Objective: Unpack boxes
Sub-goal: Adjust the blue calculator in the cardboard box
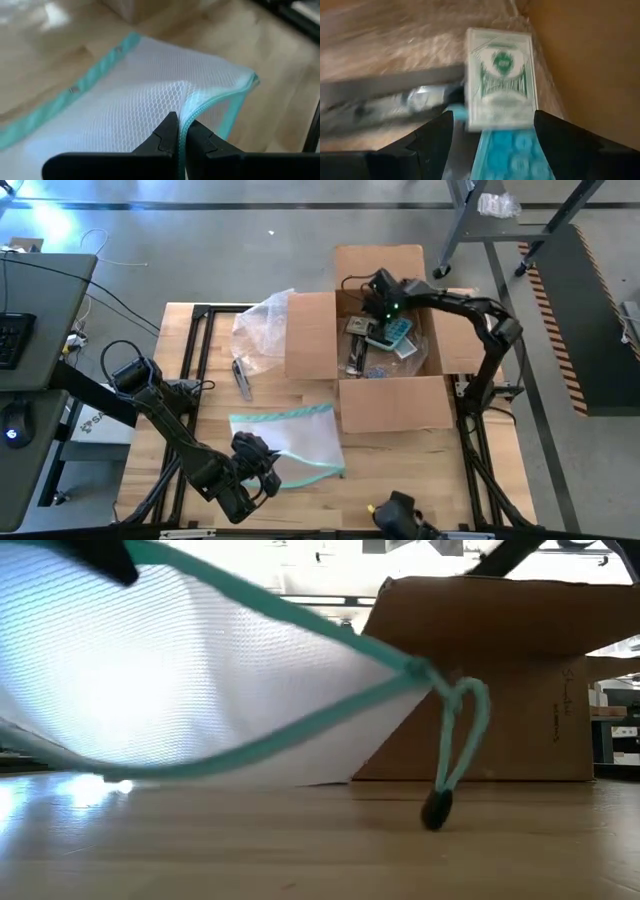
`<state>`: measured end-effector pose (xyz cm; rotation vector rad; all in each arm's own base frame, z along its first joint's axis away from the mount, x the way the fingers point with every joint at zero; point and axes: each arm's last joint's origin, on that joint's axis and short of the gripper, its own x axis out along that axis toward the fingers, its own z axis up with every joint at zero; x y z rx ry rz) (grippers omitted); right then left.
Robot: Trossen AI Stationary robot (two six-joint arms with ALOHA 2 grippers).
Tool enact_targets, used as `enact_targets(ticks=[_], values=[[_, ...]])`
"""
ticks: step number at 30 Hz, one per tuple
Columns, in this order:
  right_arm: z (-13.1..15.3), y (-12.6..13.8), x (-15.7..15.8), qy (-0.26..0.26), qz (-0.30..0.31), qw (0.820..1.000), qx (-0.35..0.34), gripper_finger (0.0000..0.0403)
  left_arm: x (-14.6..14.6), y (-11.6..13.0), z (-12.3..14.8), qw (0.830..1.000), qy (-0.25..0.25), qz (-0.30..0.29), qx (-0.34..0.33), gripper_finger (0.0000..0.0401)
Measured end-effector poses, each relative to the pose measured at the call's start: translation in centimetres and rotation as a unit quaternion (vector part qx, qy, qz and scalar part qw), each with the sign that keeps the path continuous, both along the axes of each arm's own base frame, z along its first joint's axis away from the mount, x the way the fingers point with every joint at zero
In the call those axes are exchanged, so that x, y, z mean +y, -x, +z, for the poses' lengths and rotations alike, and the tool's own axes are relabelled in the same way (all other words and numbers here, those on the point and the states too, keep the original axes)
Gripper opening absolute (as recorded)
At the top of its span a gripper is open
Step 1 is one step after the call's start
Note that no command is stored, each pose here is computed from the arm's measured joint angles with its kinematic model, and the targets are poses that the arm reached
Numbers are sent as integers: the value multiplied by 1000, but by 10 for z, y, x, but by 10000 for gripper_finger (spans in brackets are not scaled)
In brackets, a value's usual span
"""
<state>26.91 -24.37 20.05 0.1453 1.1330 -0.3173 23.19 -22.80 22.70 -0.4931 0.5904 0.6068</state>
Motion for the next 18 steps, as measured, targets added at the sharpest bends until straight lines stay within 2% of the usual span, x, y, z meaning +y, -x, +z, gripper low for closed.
enact_targets(ticks=[3, 7, 11, 14, 18], values=[[-19, -3, 4, 40, -30, 999, -13, 263, -1, 1, -2, 999, 17, -17, 32, 0], [-30, -5, 9, 62, -46, 997, -28, 263, -1, 0, -2, 999, 23, -16, 35, 0], [-32, -4, 11, 60, 8, 998, -24, 263, 2, -3, -2, 999, 22, -8, 33, 0], [-36, -3, 11, 74, 13, 997, 4, 263, 6, -6, -2, 999, 22, 0, 33, 0], [-47, 1, 16, 3, 40, 999, 18, 263, 10, -10, -2, 999, 7, -8, 42, 0]])
